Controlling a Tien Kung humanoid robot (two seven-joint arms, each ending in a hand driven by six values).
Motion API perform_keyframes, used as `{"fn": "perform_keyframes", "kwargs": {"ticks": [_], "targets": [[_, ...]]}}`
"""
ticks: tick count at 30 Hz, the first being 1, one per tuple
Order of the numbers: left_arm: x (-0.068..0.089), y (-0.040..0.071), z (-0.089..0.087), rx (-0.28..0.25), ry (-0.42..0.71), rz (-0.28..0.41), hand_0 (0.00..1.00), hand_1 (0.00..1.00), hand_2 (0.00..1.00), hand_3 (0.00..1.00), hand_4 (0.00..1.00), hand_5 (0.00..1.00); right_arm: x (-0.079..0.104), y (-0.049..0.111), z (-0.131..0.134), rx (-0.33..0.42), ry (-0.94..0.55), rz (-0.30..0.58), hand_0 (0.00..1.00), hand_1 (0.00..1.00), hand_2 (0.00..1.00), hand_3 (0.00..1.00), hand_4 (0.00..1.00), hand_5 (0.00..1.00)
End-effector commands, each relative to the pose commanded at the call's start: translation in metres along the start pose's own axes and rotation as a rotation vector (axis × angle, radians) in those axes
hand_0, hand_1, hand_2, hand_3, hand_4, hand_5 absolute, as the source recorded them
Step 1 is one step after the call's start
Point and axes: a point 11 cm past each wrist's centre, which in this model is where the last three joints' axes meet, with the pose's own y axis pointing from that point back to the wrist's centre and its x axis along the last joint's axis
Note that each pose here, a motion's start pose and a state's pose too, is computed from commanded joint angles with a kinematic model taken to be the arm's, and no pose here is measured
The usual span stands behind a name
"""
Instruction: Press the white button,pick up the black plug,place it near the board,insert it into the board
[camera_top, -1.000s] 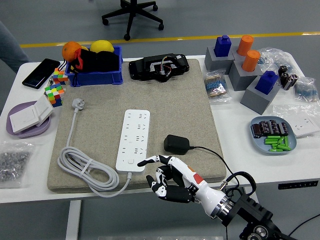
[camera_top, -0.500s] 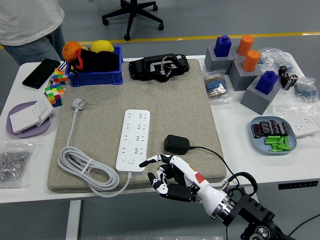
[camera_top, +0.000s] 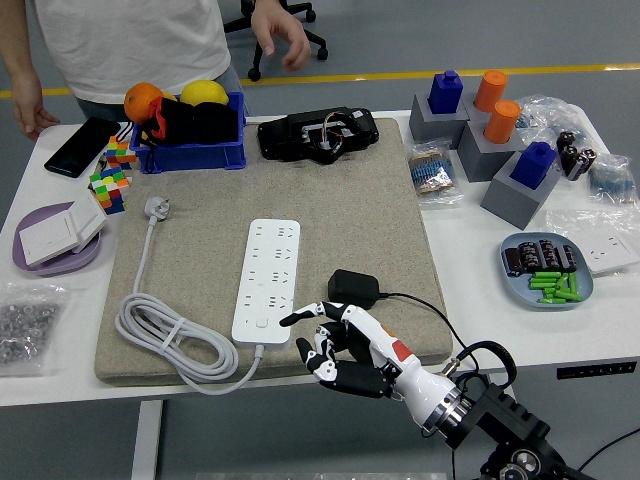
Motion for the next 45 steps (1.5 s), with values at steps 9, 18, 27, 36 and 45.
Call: {"fn": "perform_keyframes", "kwargs": {"ticks": [9,18,27,36,45], "targets": [[0.001,0.001,0.003,-0.005,0.008,0.003,0.646,0.638,0.634,0.675,0.519,0.118,-0.001,-0.001,-0.005,0.022,-0.003,0.002,0.048,0.066,0.173,0.621,0.527,0.145],[0.002,0.001,0.006,-0.009,0.001,0.008,0.645,0.637,0.632,0.677,0.491,0.136,0.002,-0.003,-0.01,0.04,0.006,0.005,0.049,0.065,0.173,0.62,0.525,0.148],[-0.008,-0.001,-0.005,0.013,-0.024,-0.007,0.646,0.637,0.631,0.676,0.487,0.132,0.015,-0.001,-0.01,0.036,0.021,0.04,0.048,0.066,0.173,0.62,0.524,0.147],[-0.016,-0.004,-0.022,0.042,-0.009,-0.018,0.644,0.636,0.631,0.675,0.484,0.134,0.019,-0.013,-0.026,0.075,0.079,0.032,0.048,0.065,0.173,0.621,0.525,0.146],[-0.022,-0.003,-0.018,0.028,-0.02,-0.035,0.647,0.637,0.631,0.675,0.481,0.12,0.017,-0.034,-0.034,0.031,0.19,0.022,0.039,0.05,0.169,0.624,0.531,0.145]]}}
